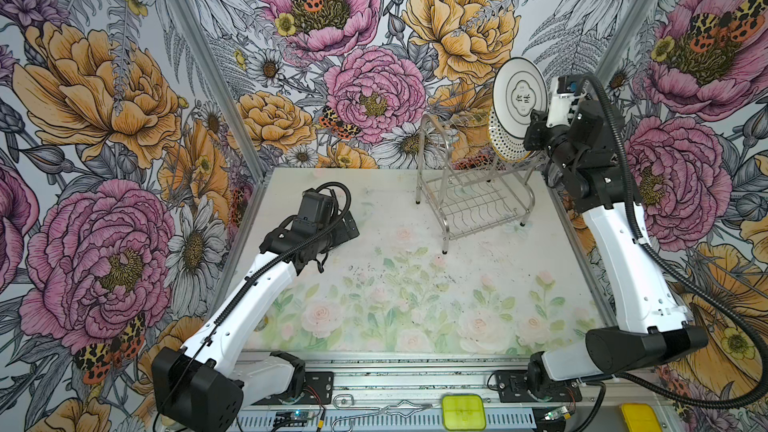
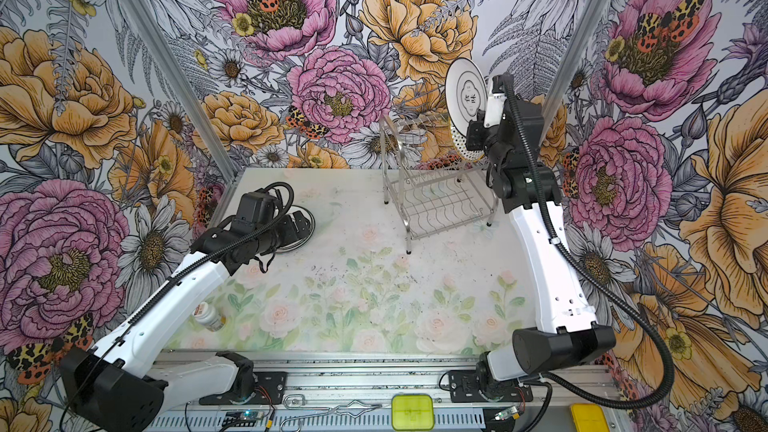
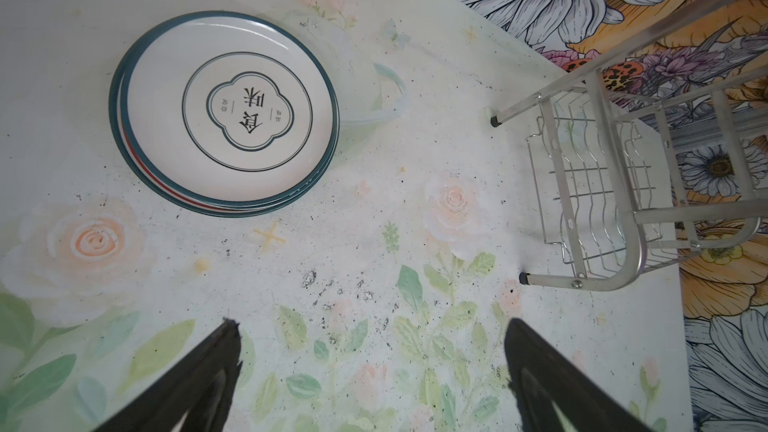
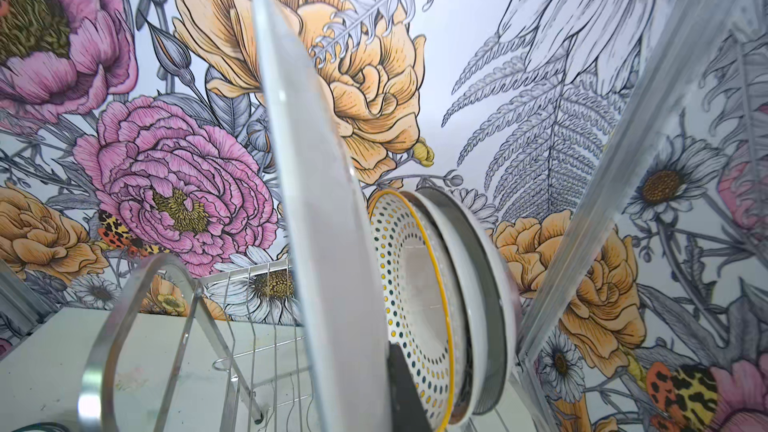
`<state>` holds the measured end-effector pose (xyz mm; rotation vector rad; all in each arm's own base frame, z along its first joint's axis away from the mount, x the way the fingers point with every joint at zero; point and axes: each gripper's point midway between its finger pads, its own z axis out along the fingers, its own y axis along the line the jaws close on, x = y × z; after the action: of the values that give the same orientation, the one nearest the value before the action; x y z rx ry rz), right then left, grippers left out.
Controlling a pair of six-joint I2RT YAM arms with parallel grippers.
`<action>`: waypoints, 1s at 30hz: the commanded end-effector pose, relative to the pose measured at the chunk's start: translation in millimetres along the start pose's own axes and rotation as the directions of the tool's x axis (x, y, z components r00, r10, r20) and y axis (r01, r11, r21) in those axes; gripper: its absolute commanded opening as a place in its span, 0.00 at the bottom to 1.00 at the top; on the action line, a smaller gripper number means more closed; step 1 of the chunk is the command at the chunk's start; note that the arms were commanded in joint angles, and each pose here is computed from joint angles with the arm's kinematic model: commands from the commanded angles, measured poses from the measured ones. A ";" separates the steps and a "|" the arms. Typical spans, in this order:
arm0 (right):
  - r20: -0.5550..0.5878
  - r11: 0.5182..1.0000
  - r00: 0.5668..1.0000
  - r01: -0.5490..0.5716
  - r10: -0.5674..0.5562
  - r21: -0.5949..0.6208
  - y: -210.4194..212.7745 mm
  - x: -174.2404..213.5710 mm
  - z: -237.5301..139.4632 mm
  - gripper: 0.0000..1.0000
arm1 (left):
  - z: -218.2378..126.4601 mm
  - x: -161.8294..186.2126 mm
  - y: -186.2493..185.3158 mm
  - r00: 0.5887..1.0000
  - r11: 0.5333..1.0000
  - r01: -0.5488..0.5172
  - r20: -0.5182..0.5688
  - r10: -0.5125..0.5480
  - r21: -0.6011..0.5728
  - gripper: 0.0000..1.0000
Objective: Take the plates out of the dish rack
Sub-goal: 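Lift the teal-rimmed plate out of the rack with the right gripper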
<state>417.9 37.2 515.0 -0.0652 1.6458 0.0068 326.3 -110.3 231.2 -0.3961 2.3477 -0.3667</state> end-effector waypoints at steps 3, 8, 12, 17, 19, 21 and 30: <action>0.189 0.995 0.982 -0.004 -0.015 0.101 -22.3 -41.5 -74.7 0.00 | -12.9 -11.8 -11.2 0.993 0.997 -0.070 0.092 0.072 -0.030 0.99; 0.171 0.964 0.985 -0.036 -0.010 0.264 -54.3 -7.3 -122.4 0.00 | -12.6 -2.5 -17.2 0.989 0.994 -0.106 0.098 0.107 -0.019 0.99; 0.135 0.915 0.991 -0.044 -0.011 0.401 -79.3 31.1 -154.2 0.00 | -11.2 4.7 -25.9 0.989 0.991 -0.132 0.076 0.130 0.024 0.99; 0.052 0.889 0.995 -0.096 0.082 0.447 -87.4 96.9 -177.6 0.00 | -8.3 15.4 -39.4 0.989 0.984 -0.138 0.070 0.130 0.113 0.99; 0.011 0.896 0.991 -0.128 0.136 0.425 -82.5 126.6 -180.8 0.00 | -5.7 20.3 -43.2 0.990 0.981 -0.132 0.065 0.123 0.141 0.99; -0.054 0.909 0.978 -0.167 0.202 0.381 -72.0 155.3 -178.0 0.00 | -1.9 26.9 -44.9 0.990 0.979 -0.136 0.053 0.129 0.150 0.99; -0.395 0.886 0.797 -0.445 0.457 0.126 6.8 253.6 -152.7 0.00 | 17.2 51.0 -52.7 0.991 0.974 -0.133 0.013 0.133 0.186 0.99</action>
<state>244.8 -5.0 277.2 0.3650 2.0218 0.0969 309.4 -168.1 207.4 -0.1570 2.3231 -0.4491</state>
